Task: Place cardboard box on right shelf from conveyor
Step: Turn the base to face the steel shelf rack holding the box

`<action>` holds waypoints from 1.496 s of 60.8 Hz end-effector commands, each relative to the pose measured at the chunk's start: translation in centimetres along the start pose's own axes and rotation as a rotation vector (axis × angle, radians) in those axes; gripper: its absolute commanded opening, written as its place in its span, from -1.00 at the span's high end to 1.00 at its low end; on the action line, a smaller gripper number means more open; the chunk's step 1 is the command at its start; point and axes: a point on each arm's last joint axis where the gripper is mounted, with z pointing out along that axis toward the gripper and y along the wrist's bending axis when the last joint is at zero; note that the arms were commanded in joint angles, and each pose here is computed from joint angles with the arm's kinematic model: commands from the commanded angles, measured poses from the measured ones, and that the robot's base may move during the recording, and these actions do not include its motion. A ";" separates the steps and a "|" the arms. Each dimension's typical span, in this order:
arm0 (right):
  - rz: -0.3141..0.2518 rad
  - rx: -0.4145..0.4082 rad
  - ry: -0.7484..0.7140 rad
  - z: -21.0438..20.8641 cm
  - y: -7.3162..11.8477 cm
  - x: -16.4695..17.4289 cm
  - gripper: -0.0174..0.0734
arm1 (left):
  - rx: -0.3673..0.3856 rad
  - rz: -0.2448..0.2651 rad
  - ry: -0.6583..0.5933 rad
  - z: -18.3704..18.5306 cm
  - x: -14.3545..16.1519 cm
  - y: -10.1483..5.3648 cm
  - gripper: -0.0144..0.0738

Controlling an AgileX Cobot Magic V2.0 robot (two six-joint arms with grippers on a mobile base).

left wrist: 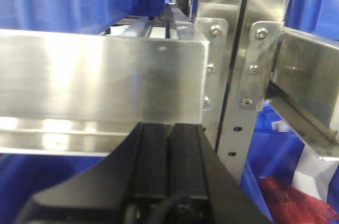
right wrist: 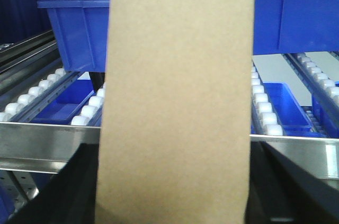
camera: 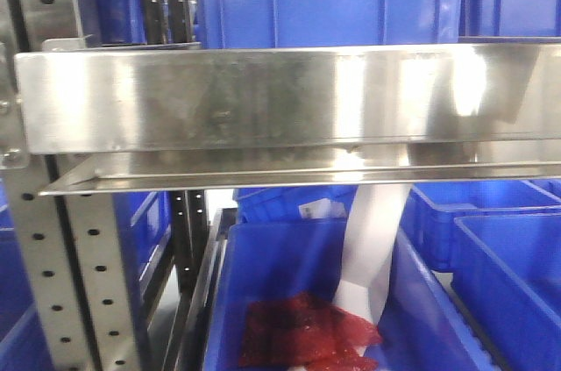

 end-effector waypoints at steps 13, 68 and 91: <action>-0.016 -0.006 -0.101 0.1 0.2 -1.5 0.14 | -0.004 -0.005 -0.093 -0.1 -0.6 0.0 0.94; -0.007 -0.017 -0.104 0.0 0.3 -1.6 0.14 | -0.004 -0.005 -0.093 -0.1 -0.6 0.0 0.93; -0.168 -0.024 -0.113 5.7 1.5 -5.9 0.14 | -0.004 -0.005 -0.093 -0.1 -0.6 0.0 0.94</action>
